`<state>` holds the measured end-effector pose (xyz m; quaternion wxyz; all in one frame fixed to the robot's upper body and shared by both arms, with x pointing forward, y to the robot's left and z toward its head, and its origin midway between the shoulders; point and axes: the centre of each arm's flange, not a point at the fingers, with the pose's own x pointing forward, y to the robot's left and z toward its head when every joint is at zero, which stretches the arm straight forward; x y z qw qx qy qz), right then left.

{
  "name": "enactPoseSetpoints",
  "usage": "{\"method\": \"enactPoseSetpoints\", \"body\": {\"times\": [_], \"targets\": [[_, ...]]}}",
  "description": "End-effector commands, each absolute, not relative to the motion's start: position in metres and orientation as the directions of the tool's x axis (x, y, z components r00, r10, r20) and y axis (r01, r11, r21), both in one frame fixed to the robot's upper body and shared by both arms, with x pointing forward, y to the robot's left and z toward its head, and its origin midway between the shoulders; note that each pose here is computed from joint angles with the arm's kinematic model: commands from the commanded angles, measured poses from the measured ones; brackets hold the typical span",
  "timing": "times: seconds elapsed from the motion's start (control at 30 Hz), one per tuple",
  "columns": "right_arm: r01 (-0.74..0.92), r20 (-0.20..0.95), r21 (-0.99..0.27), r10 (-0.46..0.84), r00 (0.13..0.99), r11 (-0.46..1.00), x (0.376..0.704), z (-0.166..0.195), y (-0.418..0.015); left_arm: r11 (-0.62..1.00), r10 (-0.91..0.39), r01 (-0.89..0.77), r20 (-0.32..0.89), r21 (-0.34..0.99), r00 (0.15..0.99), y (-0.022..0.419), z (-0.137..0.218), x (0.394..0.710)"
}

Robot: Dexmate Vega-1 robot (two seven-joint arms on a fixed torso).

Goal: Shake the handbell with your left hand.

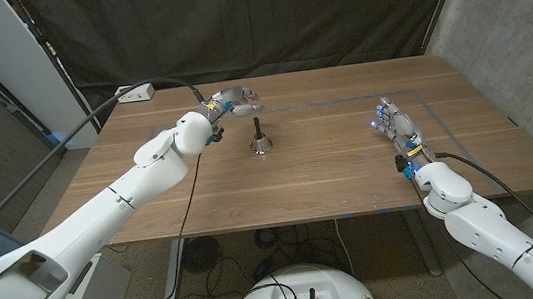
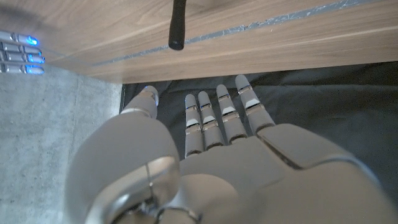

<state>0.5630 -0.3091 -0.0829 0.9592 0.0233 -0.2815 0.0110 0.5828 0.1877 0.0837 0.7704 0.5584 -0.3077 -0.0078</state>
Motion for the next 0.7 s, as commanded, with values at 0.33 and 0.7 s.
{"method": "enactPoseSetpoints", "body": {"times": [0.33,0.7], "targets": [[-0.021,0.623,-0.037,0.039,0.781,0.999,0.561,-0.076,-0.286,0.704,-0.258,-0.331,0.661,0.628,0.705,0.243,0.066,0.545],[-0.036,0.647,-0.046,0.057,0.76,0.998,0.56,-0.075,-0.262,0.825,-0.223,-0.258,0.709,0.503,0.669,0.27,0.049,0.525]]}}
